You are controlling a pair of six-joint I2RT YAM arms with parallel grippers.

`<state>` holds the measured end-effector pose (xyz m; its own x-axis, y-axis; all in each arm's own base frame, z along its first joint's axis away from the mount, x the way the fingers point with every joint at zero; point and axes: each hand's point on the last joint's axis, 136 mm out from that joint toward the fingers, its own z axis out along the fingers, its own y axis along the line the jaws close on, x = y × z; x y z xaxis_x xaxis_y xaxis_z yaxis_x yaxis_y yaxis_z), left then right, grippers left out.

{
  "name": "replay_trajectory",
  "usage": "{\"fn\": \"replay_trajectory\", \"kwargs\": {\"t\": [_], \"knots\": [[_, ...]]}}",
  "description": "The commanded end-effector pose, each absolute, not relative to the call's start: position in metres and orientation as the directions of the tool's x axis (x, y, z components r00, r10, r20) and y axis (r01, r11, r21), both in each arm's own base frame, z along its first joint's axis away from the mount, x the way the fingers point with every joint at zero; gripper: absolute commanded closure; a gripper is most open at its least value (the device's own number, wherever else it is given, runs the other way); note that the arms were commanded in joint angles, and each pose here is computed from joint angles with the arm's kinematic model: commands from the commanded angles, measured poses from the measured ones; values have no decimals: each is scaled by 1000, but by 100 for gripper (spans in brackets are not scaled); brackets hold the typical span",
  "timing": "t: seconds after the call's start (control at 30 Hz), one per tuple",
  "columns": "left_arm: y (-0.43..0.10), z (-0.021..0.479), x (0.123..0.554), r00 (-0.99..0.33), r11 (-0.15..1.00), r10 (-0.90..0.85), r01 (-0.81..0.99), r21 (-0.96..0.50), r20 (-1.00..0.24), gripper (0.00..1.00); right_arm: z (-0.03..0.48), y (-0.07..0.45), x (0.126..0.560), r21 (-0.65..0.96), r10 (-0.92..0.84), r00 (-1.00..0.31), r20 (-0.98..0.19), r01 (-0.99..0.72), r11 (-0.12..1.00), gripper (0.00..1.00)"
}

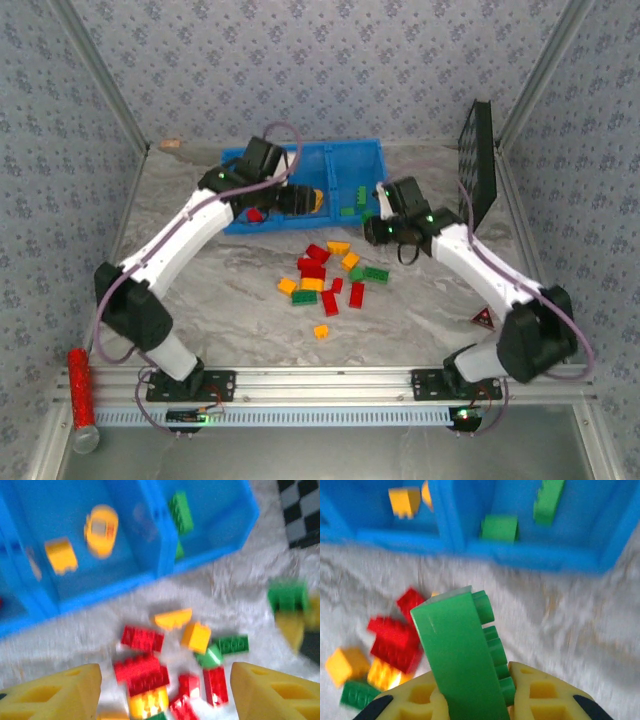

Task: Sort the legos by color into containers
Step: Place the lego in the container.

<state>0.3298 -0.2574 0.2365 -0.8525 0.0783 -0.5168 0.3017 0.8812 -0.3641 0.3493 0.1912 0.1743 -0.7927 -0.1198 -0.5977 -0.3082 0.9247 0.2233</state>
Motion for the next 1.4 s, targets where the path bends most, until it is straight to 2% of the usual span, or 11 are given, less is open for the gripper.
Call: {"fn": "replay_trajectory", "kwargs": {"t": [0.0,0.17,0.47,0.6,1.07,1.37], "knots": [[-238,215,278,-903,926,34,190,-325,-429,33,190,195,401,148,-149,-740,-656,-319,936,84],[-250,167,206,-950,939,30,134,-318,-312,34,178,203,456,194,-103,-744,-660,-301,934,84],[-290,109,140,-973,953,94,149,-263,-209,36,132,210,506,159,-136,-778,-613,-290,944,83],[-303,90,129,-978,958,112,154,-243,-178,36,121,208,513,139,-145,-785,-602,-282,949,79],[-320,56,118,-980,966,193,198,-166,-43,37,128,209,506,174,-133,-774,-620,-300,938,53],[-318,41,112,-984,976,175,171,-132,18,41,155,202,491,174,-134,-741,-658,-322,930,49]]}}
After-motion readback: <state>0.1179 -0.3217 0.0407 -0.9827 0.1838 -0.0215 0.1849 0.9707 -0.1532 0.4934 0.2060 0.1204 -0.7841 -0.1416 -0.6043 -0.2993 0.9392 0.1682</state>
